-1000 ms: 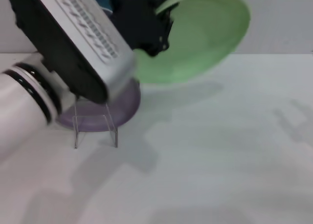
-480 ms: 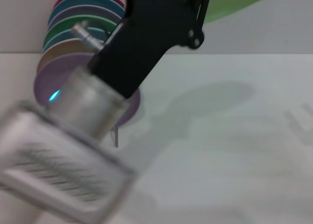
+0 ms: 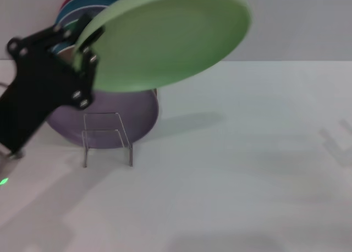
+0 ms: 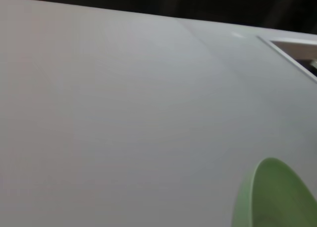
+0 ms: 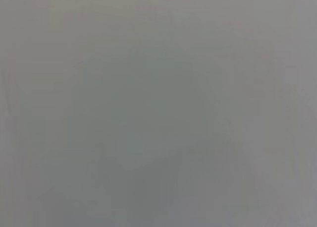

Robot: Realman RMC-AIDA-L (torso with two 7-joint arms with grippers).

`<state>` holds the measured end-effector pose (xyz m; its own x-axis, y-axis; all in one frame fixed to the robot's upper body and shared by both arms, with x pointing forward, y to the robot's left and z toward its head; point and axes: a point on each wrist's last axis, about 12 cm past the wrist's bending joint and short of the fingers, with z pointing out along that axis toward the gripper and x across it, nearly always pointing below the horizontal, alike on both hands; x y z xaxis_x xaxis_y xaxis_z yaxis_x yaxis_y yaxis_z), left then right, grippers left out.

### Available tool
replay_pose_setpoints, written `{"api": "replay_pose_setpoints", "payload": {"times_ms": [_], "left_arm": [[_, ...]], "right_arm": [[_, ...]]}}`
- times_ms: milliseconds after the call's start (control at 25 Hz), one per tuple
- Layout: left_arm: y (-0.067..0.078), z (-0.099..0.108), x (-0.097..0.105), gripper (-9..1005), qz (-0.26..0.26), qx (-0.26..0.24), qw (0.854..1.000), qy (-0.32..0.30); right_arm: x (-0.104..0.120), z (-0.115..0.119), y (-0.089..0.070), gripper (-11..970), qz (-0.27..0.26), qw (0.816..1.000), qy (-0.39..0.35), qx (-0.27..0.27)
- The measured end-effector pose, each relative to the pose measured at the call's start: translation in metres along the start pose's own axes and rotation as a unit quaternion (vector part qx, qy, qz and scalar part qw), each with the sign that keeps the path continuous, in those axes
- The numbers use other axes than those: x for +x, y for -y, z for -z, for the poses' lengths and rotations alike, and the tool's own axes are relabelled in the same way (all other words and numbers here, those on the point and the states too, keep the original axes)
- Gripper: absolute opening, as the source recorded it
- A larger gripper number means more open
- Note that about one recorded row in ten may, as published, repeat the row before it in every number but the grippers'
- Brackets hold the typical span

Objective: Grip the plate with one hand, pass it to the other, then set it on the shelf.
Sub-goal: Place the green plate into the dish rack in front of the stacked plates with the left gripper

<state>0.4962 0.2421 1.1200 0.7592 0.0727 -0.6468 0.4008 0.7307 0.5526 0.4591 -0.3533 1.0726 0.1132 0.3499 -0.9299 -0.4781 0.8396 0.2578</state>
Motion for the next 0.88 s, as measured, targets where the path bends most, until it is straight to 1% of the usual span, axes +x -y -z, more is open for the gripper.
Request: {"api": "replay_pose_setpoints", "payload": {"times_ms": [40,160,200,320,480,640,880], "left_arm": [[-0.005,0.007,0.003,82,-0.004,0.006,1.000,0.003],[-0.025,0.037,0.015,83,-0.030,0.038,0.999,0.000],[-0.025,0.037,0.015,83,-0.030,0.038,0.999,0.000],[-0.031,0.046,0.018,83,-0.041,0.050,0.998,-0.018],[-0.035,0.049,0.020,83,-0.049,0.056,0.997,-0.028],[-0.040,0.050,0.023,82,-0.058,0.063,0.995,-0.041],[-0.043,0.051,0.026,81,-0.064,0.068,0.994,-0.052]], "right_arm": [[0.000,0.001,0.000,679,0.000,1.000,0.000,0.000],[0.000,0.001,-0.001,679,-0.001,1.000,0.000,-0.002],[0.000,0.001,-0.001,679,-0.001,1.000,0.000,-0.002],[0.002,0.000,-0.003,679,-0.003,1.000,-0.002,-0.007],[0.003,-0.001,-0.004,679,-0.005,1.000,-0.003,-0.014],[0.003,-0.003,-0.006,679,-0.005,1.000,-0.004,-0.020],[0.004,-0.002,-0.007,679,-0.007,1.000,-0.003,-0.023]]}}
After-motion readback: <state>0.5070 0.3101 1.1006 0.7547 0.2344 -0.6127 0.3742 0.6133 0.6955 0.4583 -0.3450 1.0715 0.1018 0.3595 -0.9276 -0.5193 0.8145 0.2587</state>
